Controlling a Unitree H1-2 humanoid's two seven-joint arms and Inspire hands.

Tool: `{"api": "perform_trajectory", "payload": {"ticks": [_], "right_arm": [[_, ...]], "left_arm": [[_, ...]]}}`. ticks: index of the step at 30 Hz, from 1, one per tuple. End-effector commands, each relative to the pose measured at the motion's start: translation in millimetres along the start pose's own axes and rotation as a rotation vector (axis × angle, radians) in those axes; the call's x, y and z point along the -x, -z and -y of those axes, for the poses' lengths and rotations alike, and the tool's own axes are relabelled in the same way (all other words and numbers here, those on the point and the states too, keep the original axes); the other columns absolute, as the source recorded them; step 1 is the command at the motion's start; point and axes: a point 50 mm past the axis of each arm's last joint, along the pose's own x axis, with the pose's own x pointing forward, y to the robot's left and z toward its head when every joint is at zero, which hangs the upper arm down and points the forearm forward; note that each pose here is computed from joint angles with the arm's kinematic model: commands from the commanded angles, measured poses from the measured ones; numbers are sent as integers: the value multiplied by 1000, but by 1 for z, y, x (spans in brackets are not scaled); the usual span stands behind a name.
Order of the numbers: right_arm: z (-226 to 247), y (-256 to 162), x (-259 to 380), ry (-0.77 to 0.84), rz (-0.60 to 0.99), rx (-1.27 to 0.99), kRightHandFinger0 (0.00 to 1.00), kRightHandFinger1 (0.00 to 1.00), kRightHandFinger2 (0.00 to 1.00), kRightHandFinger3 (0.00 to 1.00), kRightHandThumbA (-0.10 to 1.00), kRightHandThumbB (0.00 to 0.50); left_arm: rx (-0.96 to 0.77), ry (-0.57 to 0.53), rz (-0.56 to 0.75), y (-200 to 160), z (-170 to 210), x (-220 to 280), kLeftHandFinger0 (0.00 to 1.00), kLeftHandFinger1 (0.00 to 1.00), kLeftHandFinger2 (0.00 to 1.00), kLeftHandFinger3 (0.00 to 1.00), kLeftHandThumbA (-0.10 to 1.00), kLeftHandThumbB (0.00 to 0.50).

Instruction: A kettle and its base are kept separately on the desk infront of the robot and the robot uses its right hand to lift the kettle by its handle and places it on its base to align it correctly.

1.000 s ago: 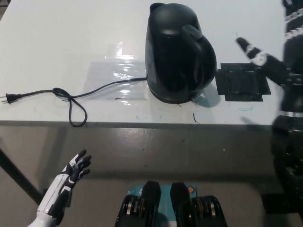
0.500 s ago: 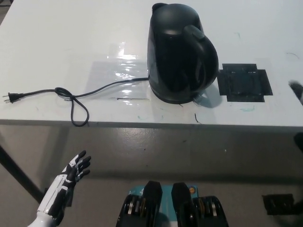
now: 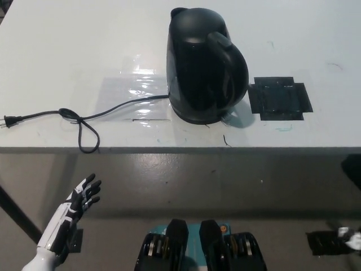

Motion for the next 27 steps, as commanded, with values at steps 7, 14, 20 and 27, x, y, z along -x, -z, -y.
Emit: {"api": "perform_trajectory", "payload": {"ticks": [7, 14, 20, 27], "right_arm": [[-21, 52, -2, -163, -180, -63, 1000, 1000, 1000, 1000, 1000, 441], [-22, 61, -1, -192, -210, -86, 1000, 1000, 1000, 1000, 1000, 426], [-22, 63, -3, -193, -223, -96, 1000, 1000, 1000, 1000, 1000, 406], [-21, 65, -4, -191, -231, -110, 1000, 1000, 1000, 1000, 1000, 368]], "left_arm": [[-20, -10, 75, -11, -10, -2, 1000, 1000, 1000, 1000, 976, 205], [-17, -4, 82, -13, -9, -3, 1000, 1000, 1000, 1000, 974, 190], [-22, -5, 77, -13, -10, -4, 1000, 1000, 1000, 1000, 984, 195], [-19, -11, 69, -11, -9, -2, 1000, 1000, 1000, 1000, 983, 188]]}}
